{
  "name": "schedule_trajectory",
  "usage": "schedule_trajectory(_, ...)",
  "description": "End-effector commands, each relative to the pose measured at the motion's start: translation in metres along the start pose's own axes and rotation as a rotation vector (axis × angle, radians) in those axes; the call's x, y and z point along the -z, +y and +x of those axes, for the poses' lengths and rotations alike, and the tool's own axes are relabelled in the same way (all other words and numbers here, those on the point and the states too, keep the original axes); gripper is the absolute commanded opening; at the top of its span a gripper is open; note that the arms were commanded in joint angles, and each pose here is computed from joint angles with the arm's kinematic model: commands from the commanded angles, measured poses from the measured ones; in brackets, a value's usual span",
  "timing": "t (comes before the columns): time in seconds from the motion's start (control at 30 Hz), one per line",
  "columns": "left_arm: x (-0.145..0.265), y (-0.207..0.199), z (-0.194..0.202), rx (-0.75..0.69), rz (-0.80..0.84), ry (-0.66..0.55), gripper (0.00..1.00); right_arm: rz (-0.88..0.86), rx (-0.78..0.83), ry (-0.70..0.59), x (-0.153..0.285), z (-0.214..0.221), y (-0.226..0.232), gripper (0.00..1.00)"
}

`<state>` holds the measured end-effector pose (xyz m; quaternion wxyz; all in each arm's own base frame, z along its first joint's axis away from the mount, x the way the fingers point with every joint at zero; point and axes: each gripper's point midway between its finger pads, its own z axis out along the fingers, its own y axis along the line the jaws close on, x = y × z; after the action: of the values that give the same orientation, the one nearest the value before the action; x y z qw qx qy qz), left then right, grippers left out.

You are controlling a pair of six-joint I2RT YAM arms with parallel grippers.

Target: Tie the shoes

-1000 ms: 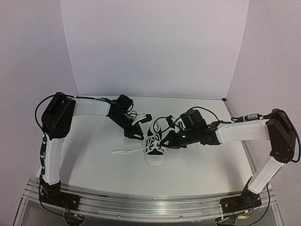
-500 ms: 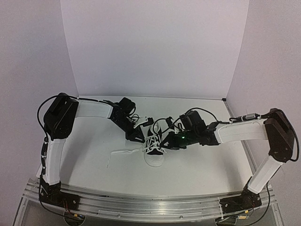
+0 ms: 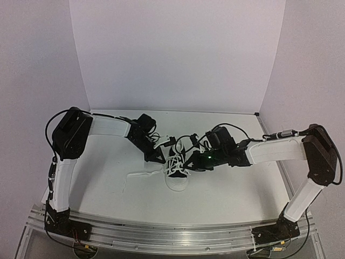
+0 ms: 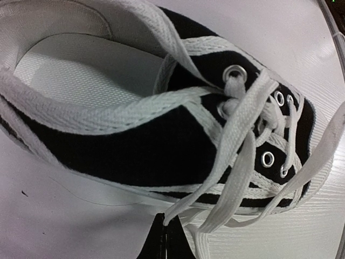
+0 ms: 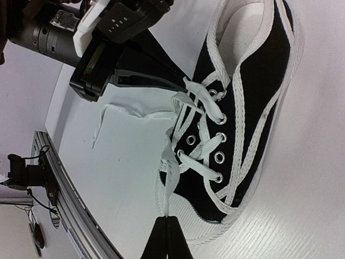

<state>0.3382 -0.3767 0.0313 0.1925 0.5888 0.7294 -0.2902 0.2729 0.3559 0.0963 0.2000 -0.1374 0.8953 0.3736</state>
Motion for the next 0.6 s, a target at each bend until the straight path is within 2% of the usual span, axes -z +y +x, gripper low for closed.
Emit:
schedule_trajectory(0.0,0.042,0.01,-0.049,-0.035,-0.127,-0.097,0.0,-0.022,-0.007,-0.09,-0.001,-0.037,0.017,0.0)
schedule_trajectory(0.27,0.088,-0.012,-0.083,-0.007,-0.129,-0.179,0.0,0.015,-0.076,-0.151,-0.025,-0.071,0.016,0.0)
schedule_trajectory(0.57,0.095,-0.025,-0.094,0.058,-0.078,-0.209,0.0,-0.022,-0.149,-0.16,-0.053,-0.086,0.02,0.0)
